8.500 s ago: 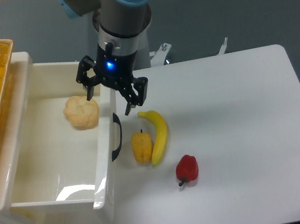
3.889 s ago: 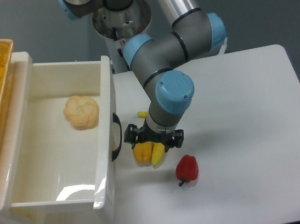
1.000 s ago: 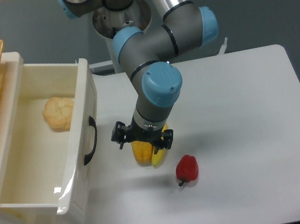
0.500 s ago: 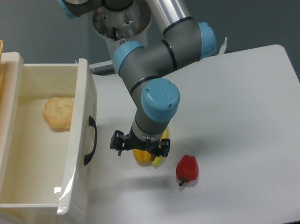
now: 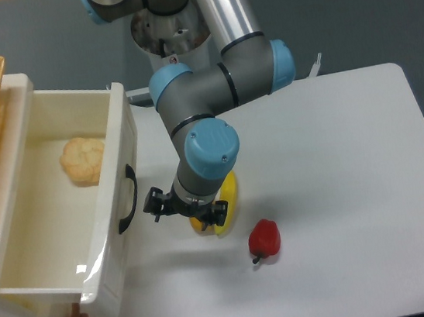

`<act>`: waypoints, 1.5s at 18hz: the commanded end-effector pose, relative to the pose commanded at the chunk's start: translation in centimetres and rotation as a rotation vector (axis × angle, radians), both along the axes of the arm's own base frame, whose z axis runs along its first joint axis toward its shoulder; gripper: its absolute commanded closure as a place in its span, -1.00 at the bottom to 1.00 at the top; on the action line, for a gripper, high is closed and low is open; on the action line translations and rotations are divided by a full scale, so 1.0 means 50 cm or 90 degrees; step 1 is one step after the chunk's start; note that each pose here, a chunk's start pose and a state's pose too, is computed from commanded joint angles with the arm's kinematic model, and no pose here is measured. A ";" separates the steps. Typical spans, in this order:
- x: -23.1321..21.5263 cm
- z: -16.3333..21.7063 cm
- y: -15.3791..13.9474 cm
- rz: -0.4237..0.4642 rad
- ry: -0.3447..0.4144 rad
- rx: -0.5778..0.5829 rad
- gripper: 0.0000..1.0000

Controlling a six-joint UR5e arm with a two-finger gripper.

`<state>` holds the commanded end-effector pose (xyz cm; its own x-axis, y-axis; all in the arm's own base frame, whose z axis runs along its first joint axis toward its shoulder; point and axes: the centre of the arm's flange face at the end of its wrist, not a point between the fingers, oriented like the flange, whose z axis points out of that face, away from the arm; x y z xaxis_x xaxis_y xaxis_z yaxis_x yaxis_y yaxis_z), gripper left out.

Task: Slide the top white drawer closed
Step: 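Keep pushing the drawer front until it sits flush with the cabinet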

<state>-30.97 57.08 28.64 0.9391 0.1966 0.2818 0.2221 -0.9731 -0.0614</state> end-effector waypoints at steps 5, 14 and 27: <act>0.003 0.008 0.000 -0.002 0.001 0.004 -1.00; 0.028 0.034 0.008 -0.009 -0.002 0.021 -1.00; 0.094 0.041 0.036 -0.043 0.000 0.022 -1.00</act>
<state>-26.27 58.86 30.69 0.9496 0.1234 0.2880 0.1564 -0.9832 -0.0945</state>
